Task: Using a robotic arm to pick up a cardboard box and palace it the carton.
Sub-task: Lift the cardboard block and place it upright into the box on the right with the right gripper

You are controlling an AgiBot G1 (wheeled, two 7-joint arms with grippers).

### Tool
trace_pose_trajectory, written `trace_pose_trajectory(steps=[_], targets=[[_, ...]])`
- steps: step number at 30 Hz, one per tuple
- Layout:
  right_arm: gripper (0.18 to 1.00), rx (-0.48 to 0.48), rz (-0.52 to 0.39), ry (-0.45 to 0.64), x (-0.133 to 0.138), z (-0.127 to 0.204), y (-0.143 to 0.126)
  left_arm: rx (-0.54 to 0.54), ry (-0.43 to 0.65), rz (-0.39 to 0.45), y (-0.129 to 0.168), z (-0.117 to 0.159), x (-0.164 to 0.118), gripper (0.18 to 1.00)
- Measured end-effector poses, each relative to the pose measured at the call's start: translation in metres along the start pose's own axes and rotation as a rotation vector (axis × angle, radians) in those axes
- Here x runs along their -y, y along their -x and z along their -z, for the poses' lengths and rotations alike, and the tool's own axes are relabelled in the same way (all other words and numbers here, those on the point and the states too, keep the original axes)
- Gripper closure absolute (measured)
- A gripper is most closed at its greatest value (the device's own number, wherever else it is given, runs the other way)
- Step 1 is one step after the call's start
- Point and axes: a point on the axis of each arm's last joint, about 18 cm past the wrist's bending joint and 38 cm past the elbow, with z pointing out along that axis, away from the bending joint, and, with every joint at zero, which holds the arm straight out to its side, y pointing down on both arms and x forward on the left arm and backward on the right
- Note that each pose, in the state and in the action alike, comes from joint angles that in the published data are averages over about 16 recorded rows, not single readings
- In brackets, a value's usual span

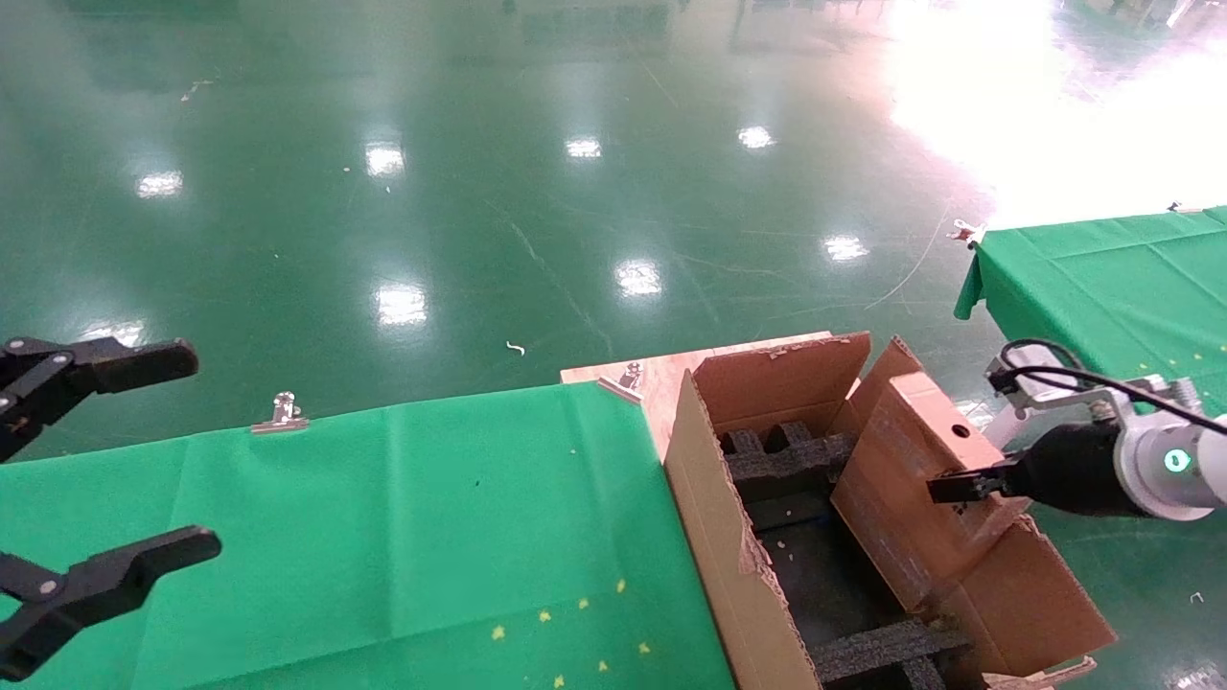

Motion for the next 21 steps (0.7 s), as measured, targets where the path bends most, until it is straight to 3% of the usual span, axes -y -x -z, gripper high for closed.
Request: trace_pose_trajectory(steps=[21], targets=[[0.822,-0.1,0.013,0.0,0.001,-0.03,0.009,0.0,0.0,0.0,0.0,0.0,0.0,0.184]])
